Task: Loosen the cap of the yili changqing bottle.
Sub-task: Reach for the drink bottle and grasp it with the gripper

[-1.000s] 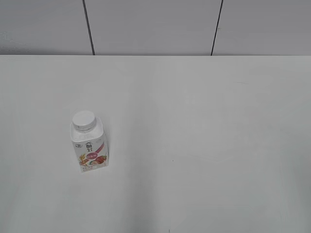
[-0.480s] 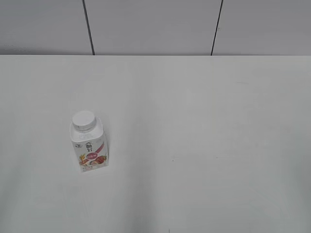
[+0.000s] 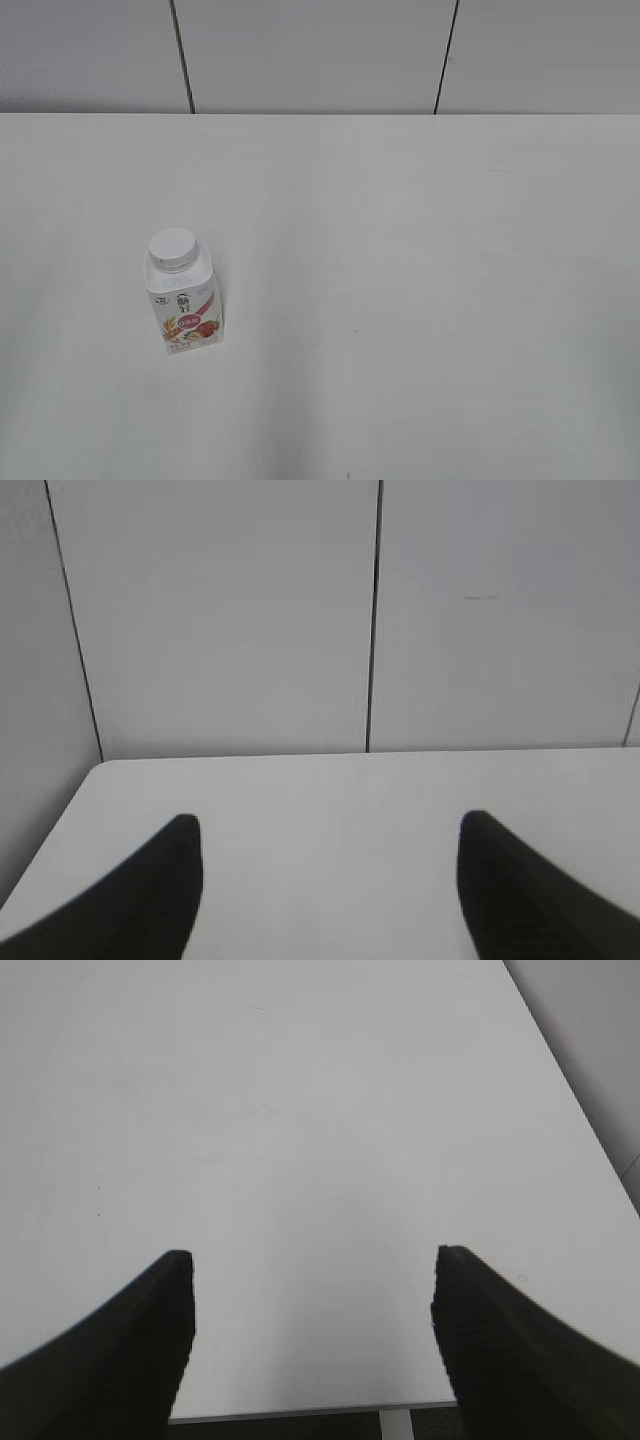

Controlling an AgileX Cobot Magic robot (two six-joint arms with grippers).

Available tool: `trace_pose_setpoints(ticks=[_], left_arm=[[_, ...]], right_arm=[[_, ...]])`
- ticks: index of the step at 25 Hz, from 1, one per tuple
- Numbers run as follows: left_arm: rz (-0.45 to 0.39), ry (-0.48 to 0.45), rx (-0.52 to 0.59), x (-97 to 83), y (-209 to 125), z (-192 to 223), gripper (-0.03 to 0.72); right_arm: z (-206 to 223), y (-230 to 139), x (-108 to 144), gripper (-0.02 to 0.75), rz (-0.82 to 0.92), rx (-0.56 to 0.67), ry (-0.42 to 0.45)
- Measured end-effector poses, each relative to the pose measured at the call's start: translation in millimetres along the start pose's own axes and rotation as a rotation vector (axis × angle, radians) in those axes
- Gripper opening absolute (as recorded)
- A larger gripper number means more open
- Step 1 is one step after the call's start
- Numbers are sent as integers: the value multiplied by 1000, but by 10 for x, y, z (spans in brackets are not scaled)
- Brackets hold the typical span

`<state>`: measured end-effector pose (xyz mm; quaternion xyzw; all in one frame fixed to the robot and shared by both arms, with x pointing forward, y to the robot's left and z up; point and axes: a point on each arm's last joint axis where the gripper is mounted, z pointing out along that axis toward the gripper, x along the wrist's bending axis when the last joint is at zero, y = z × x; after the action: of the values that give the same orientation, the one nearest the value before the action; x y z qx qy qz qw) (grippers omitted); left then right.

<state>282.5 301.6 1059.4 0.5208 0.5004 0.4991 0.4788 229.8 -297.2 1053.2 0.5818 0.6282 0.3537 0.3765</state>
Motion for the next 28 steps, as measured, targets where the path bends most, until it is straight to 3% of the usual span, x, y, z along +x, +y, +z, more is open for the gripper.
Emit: trace_pose_setpoints(ticks=[4,10,15,28], left_arm=[[5,1,-48,-7,-140,237,491],[40,-4,-21,-13,-162,529,491],[68,-18,-65,-29,-143,774,491],[72,-66,171,-78,-654,1430,477]], right_arm=[[0,0,0,585,0,0,0],[0,0,0,585,0,0,0],[0,0,0,585,0,0,0],[0,0,0,585,0,0,0]])
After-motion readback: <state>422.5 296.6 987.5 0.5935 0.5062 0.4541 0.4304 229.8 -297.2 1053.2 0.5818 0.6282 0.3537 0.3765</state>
